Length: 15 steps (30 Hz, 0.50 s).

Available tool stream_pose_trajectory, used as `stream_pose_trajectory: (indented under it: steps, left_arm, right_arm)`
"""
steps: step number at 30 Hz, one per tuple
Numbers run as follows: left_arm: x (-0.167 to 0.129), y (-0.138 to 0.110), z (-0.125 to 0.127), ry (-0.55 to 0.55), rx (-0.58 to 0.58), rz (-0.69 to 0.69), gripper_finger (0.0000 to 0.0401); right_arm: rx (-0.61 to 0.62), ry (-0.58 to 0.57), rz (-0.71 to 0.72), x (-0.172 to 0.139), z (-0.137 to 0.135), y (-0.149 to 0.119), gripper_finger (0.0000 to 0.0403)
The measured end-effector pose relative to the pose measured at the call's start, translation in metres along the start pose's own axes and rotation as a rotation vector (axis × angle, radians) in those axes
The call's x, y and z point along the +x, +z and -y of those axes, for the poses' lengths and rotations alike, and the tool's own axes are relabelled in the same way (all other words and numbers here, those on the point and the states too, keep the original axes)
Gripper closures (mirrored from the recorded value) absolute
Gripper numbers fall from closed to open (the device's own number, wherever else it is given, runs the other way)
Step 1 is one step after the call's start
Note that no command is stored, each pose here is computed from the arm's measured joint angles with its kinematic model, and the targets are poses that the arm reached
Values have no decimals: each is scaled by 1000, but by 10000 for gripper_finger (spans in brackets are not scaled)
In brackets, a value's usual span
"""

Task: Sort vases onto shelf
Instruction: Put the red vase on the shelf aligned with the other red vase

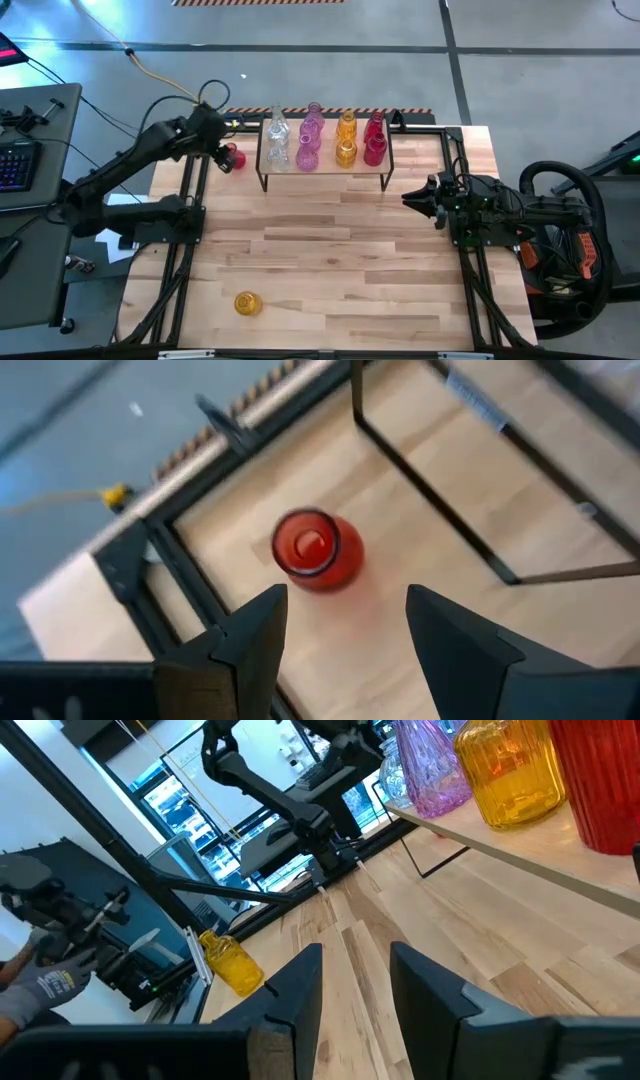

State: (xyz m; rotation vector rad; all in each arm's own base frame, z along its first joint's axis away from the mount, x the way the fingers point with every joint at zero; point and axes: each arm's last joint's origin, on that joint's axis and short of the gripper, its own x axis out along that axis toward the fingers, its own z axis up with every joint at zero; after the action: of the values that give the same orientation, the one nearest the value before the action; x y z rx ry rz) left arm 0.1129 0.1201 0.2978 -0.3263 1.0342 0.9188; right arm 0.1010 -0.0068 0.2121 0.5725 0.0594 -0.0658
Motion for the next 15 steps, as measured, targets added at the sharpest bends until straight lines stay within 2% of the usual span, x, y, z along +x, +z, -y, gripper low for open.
stream_pose_trajectory:
  steps: [5, 15]
  left_arm:
    - [24, 8, -5, -44, 0, -103, 204]
    - [59, 19, -6, -66, 22, -196, 204]
  right_arm:
    - [0, 0, 0, 0, 0, 0, 299]
    - [0, -1, 0, 0, 0, 0, 299]
